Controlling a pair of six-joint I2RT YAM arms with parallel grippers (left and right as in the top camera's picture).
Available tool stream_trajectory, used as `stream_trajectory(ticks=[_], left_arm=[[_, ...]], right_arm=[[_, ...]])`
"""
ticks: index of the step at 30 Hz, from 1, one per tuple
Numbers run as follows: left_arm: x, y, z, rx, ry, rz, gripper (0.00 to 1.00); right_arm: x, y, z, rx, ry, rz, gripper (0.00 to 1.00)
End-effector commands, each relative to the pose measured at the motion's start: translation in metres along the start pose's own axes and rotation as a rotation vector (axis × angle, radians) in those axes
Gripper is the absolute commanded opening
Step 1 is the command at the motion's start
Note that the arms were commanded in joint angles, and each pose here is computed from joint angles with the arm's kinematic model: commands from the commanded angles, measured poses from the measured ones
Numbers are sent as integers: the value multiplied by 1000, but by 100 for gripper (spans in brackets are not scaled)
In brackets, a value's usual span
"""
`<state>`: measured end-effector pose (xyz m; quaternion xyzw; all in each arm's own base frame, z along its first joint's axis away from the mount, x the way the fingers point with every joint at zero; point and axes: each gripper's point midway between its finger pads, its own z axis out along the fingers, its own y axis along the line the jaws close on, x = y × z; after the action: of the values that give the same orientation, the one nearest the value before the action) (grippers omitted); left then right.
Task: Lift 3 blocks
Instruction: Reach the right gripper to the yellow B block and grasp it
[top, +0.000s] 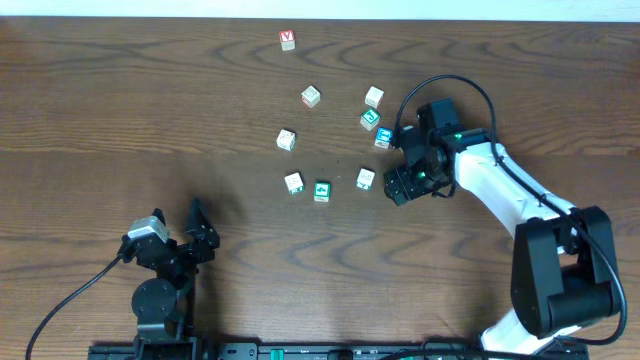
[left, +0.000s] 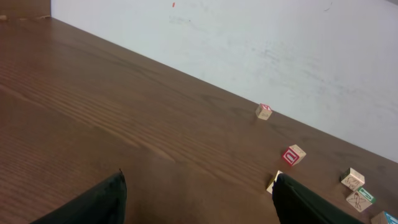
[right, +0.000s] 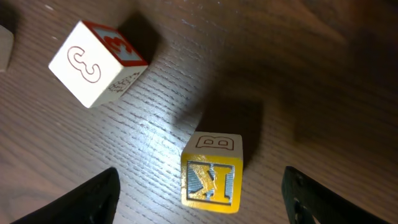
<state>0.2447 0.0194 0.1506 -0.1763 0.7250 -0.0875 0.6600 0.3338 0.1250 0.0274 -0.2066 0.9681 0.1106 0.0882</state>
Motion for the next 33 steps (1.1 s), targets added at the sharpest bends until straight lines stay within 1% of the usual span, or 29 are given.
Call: stream_trajectory(ticks=[1, 2, 5, 7, 11, 14, 19, 23, 27, 28, 30, 33], left_arm=[[16, 8, 1, -34, 51, 19, 76], [16, 8, 1, -34, 51, 19, 75], [16, 8, 1, -34, 51, 19, 76], [16, 8, 1, -34, 51, 19, 75], [16, 8, 1, -34, 51, 19, 76], [16, 8, 1, -34, 51, 19, 76], [16, 8, 1, -34, 51, 19, 76], [16, 8, 1, -34, 51, 19, 76], [16, 8, 1, -34, 51, 19, 76], [16, 8, 1, -34, 51, 19, 75], [16, 8, 1, -34, 51, 19, 76], [16, 8, 1, -34, 51, 19, 75]], right_arm=[[2, 2, 8, -10, 21, -29, 70], [3, 2, 9, -11, 25, -28, 65], [6, 3, 10, -13, 39, -27, 65], [7, 5, 11, -15, 44, -31, 64], [8, 8, 11, -16, 50, -38, 64], [9, 9, 12, -13, 53, -42, 56], [13, 9, 14, -4, 64, -46, 56], [18, 6, 17, 12, 76, -40, 51], [19, 5, 18, 17, 76, -24, 40], [19, 4, 18, 22, 76, -17, 39], [19, -4, 17, 70, 78, 34, 36], [20, -9, 17, 99, 80, 84, 29]])
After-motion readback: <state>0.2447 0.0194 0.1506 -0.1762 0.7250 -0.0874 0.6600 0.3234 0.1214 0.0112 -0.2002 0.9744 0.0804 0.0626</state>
